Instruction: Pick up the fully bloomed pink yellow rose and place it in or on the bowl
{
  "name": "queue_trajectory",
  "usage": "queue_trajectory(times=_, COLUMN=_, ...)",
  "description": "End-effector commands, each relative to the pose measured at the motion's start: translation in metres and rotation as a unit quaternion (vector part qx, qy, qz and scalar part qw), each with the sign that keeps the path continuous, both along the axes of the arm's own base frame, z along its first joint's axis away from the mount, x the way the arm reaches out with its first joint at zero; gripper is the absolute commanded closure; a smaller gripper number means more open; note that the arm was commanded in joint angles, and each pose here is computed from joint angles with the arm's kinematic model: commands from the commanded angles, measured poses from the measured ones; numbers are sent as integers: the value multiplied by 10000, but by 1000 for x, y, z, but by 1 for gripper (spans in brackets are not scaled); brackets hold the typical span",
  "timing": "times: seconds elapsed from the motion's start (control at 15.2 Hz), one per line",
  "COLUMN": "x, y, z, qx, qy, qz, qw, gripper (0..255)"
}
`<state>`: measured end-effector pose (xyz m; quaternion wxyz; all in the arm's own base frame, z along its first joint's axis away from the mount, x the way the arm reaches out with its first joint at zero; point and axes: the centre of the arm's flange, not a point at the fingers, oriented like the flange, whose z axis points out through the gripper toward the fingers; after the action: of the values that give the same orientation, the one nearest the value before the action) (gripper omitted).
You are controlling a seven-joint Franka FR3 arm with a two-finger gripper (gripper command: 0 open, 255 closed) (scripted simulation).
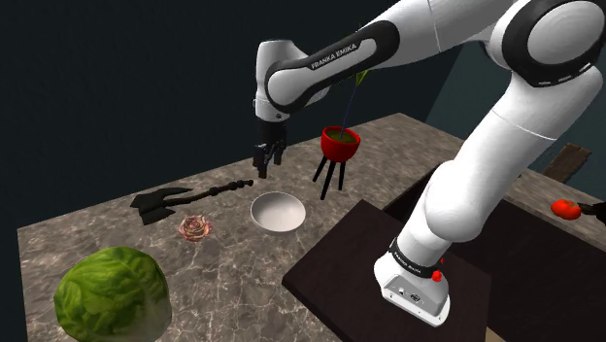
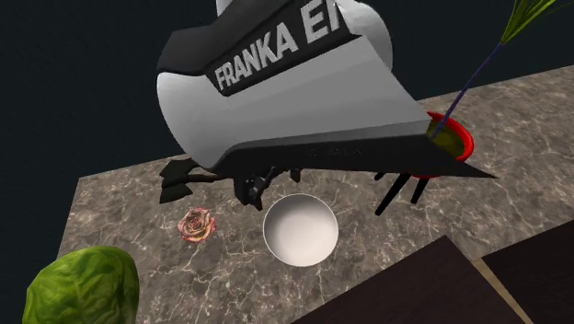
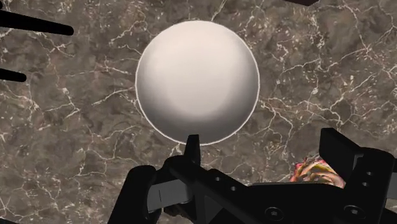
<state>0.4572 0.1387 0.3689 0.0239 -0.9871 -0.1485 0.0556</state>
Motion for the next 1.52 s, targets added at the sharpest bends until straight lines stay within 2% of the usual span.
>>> queue_trajectory(times=0.0, x=12, y=13, z=-18, qx=61, qy=31, qz=114, qw=9999, gripper=0)
queue_trajectory(times=0.53, x=52, y=78, z=-90, qx=291, qy=171, qz=560, qw=9979, gripper=0)
queue_trajectory(times=1.06, x=84, y=149, z=-160, qx=519, qy=310, qz=1005, qw=9931, gripper=0)
queue_trajectory(times=1.45, x=81, y=158, z=-192, qx=539, qy=322, qz=1043, qw=9926, gripper=0)
